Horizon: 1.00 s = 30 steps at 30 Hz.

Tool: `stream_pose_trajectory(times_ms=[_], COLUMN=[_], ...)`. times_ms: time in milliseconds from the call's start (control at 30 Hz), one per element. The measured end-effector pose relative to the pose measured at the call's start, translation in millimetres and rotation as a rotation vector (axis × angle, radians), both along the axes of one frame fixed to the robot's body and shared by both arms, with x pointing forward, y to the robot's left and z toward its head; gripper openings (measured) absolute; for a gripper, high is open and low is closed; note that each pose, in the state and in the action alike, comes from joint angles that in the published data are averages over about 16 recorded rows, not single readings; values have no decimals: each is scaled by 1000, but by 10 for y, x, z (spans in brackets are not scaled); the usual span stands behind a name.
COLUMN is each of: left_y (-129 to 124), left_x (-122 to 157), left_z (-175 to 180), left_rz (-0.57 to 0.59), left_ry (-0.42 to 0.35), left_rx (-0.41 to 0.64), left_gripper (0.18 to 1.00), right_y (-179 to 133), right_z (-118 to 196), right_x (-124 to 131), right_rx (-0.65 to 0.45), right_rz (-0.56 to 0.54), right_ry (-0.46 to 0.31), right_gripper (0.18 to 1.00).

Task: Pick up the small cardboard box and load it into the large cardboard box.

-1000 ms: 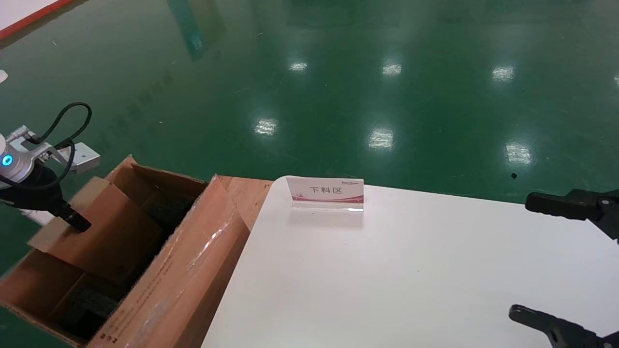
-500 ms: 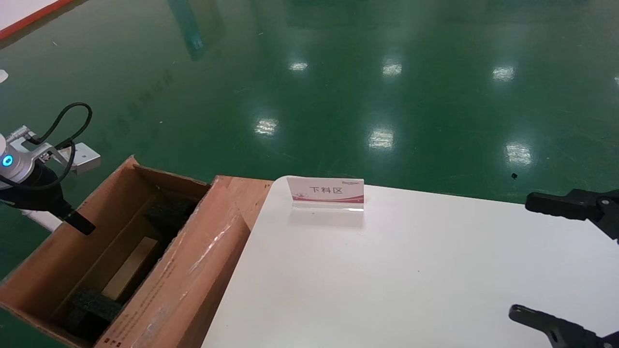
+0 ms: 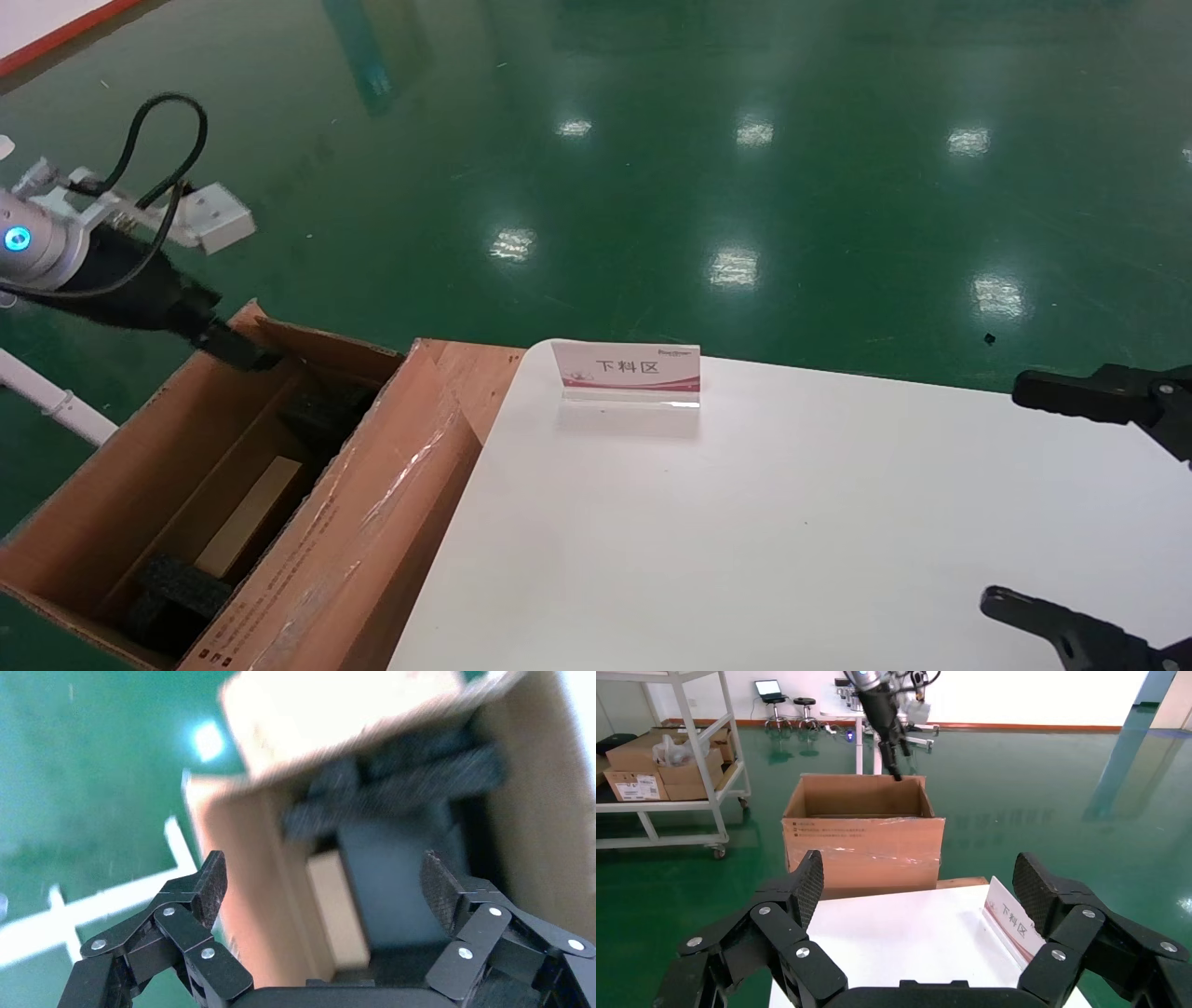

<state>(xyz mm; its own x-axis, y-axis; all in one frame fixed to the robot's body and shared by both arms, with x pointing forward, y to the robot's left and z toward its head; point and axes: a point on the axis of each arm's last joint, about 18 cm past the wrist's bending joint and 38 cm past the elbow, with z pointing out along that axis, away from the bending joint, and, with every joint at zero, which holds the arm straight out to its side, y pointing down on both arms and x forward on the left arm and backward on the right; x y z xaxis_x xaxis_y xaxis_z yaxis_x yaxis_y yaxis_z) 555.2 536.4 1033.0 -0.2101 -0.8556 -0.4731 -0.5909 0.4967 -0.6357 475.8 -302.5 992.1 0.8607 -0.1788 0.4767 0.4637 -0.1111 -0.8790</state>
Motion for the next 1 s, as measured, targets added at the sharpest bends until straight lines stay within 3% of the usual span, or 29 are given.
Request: stream_pose_trajectory(times_ms=[267,467,767,1000], left_y=[-386,-549,-823,-1189], left_x=[-61,-103,-57,9], left_z=[233,305,287,188], left_rz=[-171,-233,-333,-476], left_ry=[-139,-196,-202,-176], left_rx=[1,-4,-26,-64], left_gripper=[1000,1001,1001,1001], right_y=[0,-1,-2,-2], right_z=[0,0,0,0], right_x=[0,1,1,2], right_rx=[0,0,0,0], right_rz=[0,0,-1,-1], right_ry=[0,0,0,0], right_gripper=[1000,1000,1000,1000])
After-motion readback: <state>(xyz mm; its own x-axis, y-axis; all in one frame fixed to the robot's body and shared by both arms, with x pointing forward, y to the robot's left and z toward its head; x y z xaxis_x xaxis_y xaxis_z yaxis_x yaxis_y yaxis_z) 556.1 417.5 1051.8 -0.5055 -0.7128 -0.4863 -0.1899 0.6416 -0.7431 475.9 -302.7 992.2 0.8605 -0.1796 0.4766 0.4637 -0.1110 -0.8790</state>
